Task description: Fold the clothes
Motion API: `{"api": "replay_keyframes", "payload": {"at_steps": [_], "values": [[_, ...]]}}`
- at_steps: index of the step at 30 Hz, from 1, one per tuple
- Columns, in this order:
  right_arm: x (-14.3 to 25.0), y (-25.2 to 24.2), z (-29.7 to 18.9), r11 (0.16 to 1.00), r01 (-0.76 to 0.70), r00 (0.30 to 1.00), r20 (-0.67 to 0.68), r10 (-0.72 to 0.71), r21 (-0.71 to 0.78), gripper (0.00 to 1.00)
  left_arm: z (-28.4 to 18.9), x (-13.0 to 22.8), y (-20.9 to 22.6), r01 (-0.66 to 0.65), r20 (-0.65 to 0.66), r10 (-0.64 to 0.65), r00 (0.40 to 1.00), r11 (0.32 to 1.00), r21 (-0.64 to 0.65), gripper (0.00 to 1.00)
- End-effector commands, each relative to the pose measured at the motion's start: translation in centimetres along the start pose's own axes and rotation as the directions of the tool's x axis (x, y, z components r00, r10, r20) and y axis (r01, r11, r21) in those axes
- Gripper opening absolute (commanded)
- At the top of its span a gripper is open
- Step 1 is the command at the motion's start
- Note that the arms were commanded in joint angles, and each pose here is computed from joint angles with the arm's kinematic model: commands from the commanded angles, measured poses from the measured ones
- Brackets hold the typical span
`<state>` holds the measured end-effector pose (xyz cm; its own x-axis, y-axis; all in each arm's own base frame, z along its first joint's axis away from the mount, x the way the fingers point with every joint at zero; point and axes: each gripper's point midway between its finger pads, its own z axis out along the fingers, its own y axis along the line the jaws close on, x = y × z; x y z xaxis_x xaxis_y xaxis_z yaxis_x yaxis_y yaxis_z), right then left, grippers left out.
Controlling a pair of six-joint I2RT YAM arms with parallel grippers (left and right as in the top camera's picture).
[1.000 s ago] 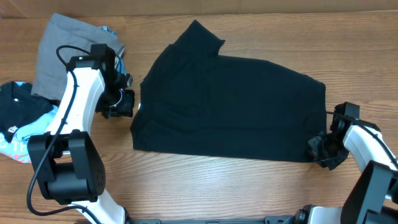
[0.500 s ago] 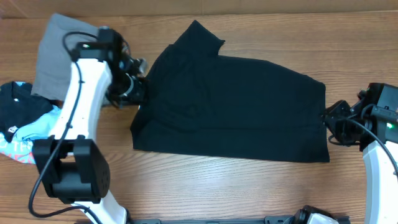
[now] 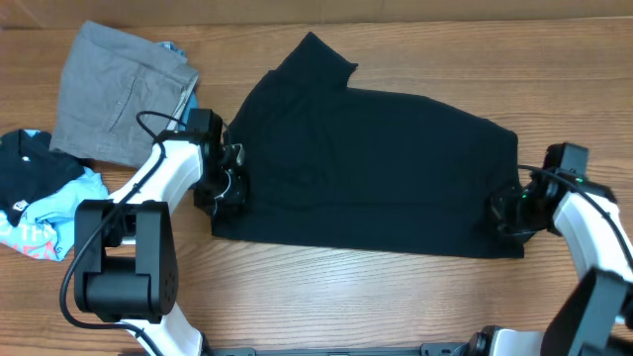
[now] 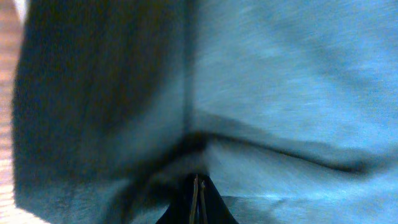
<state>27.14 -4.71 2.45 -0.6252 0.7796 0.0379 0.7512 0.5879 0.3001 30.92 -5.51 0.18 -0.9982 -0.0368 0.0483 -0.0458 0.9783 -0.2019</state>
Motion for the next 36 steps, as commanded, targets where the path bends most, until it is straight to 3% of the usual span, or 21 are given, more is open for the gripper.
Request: {"api": "replay_keyframes", "payload": {"at_steps": [1,8,12,16,21,24,27,31,32,33,34,36], "values": [[1.7,-1.8,2.3,0.995,-0.096,0.994,-0.054,0.098,0.041,0.04,1.0,1.7,2.9,0.094,-0.028,-0.099,0.995,0.986,-0.139,0.04],[6.3,-6.3,3.9,0.966,-0.17,0.969,-0.144,0.2,0.193,0.04,1.0,7.1,4.7,0.206,-0.193,-0.25,0.949,0.952,-0.225,0.04],[8.7,-7.5,3.1,0.935,-0.233,0.937,-0.197,0.29,0.268,0.04,0.3,7.8,5.5,0.261,-0.219,-0.306,0.927,0.942,-0.212,0.04],[9.7,-7.0,1.6,0.936,-0.25,0.928,-0.214,0.305,0.25,0.04,-0.3,8.0,6.2,0.297,-0.229,-0.336,0.914,0.936,-0.188,0.1],[7.5,-3.3,-1.6,0.995,-0.098,0.989,-0.105,0.1,0.024,0.06,-1.1,6.4,4.1,0.232,-0.223,-0.24,0.945,0.971,-0.06,0.15],[5.9,1.3,-5.6,0.974,0.132,0.991,0.031,-0.128,-0.183,0.24,-2.9,4.7,2.2,0.17,-0.183,-0.166,0.969,0.985,0.007,0.2],[4.2,4.7,-9.9,0.925,0.252,0.961,0.191,-0.202,-0.285,0.38,-6.0,2.7,0.8,0.09,-0.112,-0.087,0.99,0.996,0.022,0.26],[1.5,7.5,-13.3,0.882,0.34,0.91,0.352,-0.221,-0.327,0.37,-11.5,-1.5,-1.8,-0.05,0.074,0.047,0.996,0.998,0.046,0.4],[0.9,8.0,-13.5,0.876,0.347,0.902,0.376,-0.214,-0.336,0.36,-12.8,-2.5,-2.7,-0.069,0.119,0.06,0.991,0.995,0.073,0.56],[0.0,8.3,-13.6,0.88,0.334,0.9,0.392,-0.19,-0.339,0.34,-14.0,-3.4,-3.7,-0.09,0.159,0.073,0.984,0.991,0.101,0.78],[-0.8,8.5,-13.4,0.885,0.317,0.9,0.404,-0.167,-0.34,0.33,-15.2,-4.4,-4.3,-0.112,0.208,0.086,0.974,0.987,0.116,0.84],[-2.6,9.0,-12.3,0.891,0.301,0.9,0.412,-0.146,-0.34,0.33,-17.6,-6.6,-5.6,-0.174,0.314,0.123,0.941,0.975,0.14,0.8]]}}
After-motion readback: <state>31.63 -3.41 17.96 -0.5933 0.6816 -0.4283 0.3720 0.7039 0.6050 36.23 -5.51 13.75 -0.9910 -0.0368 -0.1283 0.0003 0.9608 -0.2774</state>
